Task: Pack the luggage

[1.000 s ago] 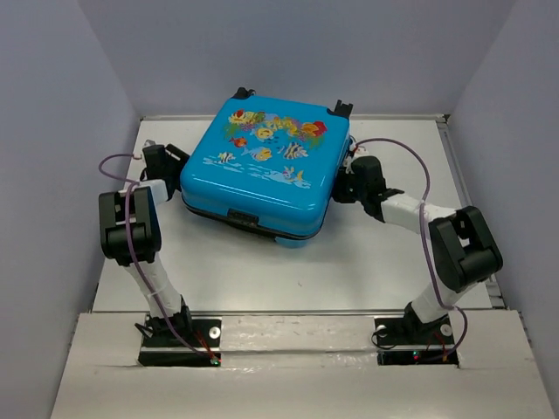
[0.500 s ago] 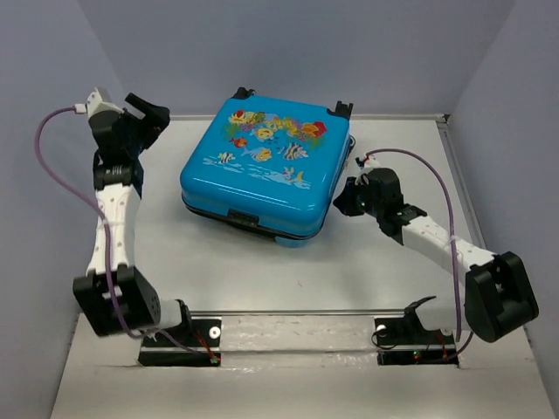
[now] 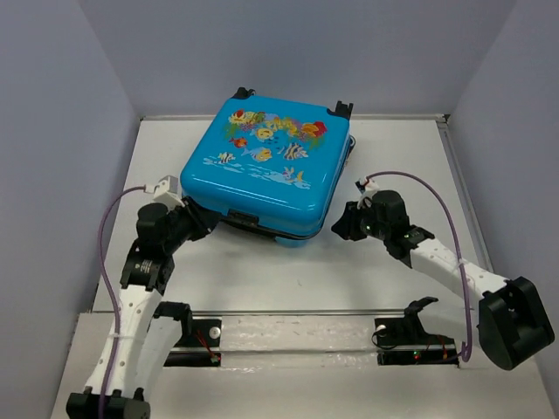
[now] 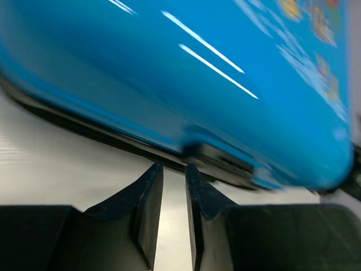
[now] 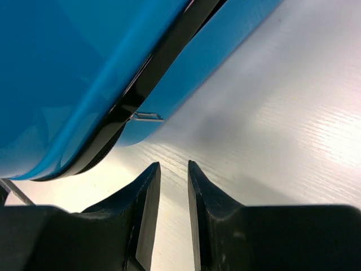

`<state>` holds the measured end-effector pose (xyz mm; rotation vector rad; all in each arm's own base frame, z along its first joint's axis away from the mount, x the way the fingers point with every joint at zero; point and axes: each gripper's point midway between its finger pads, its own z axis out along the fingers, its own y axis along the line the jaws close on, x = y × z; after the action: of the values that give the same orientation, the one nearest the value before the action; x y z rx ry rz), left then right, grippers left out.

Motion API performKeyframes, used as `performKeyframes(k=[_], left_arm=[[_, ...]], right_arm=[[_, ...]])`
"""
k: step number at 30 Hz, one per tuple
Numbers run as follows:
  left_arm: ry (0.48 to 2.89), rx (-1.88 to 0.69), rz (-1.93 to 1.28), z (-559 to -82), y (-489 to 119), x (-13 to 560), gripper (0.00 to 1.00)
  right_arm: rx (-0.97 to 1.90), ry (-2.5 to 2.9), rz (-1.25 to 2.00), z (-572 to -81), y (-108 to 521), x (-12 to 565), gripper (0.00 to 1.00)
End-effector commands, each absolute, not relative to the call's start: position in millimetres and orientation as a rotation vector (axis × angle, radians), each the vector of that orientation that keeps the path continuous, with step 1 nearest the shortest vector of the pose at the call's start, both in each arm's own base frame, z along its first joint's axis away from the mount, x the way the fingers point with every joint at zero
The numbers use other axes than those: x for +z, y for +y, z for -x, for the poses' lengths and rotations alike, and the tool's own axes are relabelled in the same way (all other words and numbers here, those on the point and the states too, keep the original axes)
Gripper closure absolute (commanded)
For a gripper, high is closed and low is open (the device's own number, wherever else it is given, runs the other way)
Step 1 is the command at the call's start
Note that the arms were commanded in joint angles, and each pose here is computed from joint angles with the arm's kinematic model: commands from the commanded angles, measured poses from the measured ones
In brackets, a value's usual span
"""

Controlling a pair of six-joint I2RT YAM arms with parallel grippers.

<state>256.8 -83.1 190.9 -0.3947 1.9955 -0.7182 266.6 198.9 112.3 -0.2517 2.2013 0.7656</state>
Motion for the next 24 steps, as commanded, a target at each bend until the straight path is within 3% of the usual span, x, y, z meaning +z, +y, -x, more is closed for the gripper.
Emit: performKeyframes(k=[1, 7, 15, 24], left_arm=[[1.955, -0.937, 0.293, -232.9, -138.4, 214.6, 0.68], [2.074, -1.087, 0.166, -201.4, -208.3, 175.4, 0.67], [2.116, -1.082, 0.034, -209.6, -260.6, 169.1, 0.65], [2.095, -0.832, 0.067, -247.0, -253.8, 163.1, 0.64]], right_arm=[[0.962, 2.055, 0.401, -265.3, 231.5, 132.7, 0.64], [0.925, 1.978, 0.504, -280.2, 238.0, 125.1, 0.58], [0.828, 1.794, 0.557, -292.6, 232.6, 123.7, 0.53], [0.861, 1.642, 0.583, -301.5, 243.6, 135.7, 0.53]])
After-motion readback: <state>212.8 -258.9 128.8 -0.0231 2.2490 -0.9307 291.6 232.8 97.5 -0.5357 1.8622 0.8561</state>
